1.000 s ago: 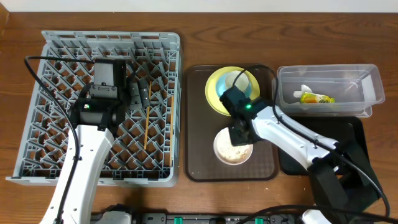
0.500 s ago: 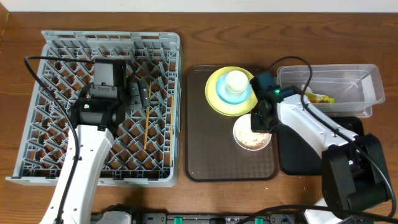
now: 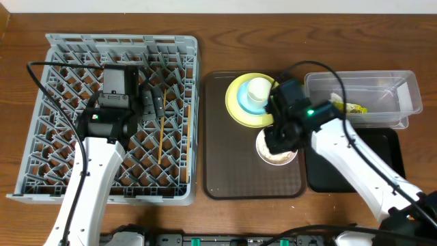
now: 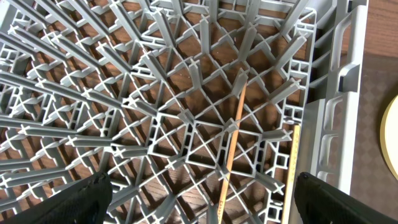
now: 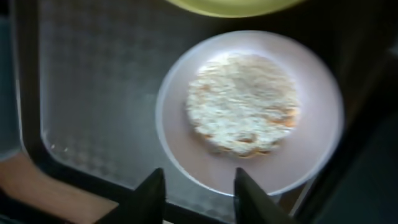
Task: Sort waste into correct bins and load items into the dishwasher
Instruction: 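Grasp the rim of the white bowl with the right gripper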
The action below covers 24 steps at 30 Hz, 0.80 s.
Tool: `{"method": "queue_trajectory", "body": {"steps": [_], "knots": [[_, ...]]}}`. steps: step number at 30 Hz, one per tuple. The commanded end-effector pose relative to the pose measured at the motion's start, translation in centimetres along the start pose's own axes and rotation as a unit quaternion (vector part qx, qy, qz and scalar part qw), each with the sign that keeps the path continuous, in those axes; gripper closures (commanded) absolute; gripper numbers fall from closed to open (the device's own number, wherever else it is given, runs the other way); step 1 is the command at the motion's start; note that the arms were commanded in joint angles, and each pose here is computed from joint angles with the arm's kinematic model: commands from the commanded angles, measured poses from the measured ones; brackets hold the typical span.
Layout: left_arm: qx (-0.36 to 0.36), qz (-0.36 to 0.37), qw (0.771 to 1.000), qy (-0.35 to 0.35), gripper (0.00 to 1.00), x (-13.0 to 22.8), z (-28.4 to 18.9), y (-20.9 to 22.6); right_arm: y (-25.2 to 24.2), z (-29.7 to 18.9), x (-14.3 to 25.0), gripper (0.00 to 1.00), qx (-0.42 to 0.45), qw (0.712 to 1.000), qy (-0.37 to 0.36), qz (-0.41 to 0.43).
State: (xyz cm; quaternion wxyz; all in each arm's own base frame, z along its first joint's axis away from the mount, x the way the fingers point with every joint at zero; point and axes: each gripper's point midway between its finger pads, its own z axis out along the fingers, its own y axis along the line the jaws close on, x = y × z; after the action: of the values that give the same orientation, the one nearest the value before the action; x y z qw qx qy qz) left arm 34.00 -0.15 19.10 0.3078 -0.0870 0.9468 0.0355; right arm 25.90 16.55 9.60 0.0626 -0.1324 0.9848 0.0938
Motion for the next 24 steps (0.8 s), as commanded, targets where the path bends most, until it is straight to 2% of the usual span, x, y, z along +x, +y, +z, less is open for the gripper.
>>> {"method": "queue_trajectory", "body": {"steps": [1, 4, 9, 15, 20, 24], "knots": [[-0.007, -0.003, 1.0, -0.004, 0.06, -0.2, -0.1, 0.3, 1.0, 0.9, 0.5, 0.64, 0.025, 0.998, 0.004, -0.05], [-0.007, -0.003, 1.0, -0.004, 0.06, -0.2, -0.1, 0.3, 1.0, 2.4, 0.6, 0.64, 0.074, 0.994, 0.001, -0.083], [-0.007, -0.003, 1.0, -0.004, 0.05, -0.2, -0.1, 0.3, 2.2, 4.2, 0.5, 0.66, 0.091, 0.989, 0.002, -0.114], [-0.007, -0.003, 1.0, -0.004, 0.05, -0.2, -0.1, 0.3, 1.0, 6.2, 0.9, 0.68, 0.131, 0.984, 0.029, -0.12], [-0.007, -0.003, 1.0, -0.004, 0.06, -0.2, -0.1, 0.3, 1.2, 7.5, 1.6, 0.77, 0.123, 0.985, 0.051, -0.11], [-0.007, -0.003, 1.0, -0.004, 0.06, -0.2, -0.1, 0.3, 1.7, 7.9, 1.9, 0.95, 0.109, 0.986, 0.059, -0.11]]}}
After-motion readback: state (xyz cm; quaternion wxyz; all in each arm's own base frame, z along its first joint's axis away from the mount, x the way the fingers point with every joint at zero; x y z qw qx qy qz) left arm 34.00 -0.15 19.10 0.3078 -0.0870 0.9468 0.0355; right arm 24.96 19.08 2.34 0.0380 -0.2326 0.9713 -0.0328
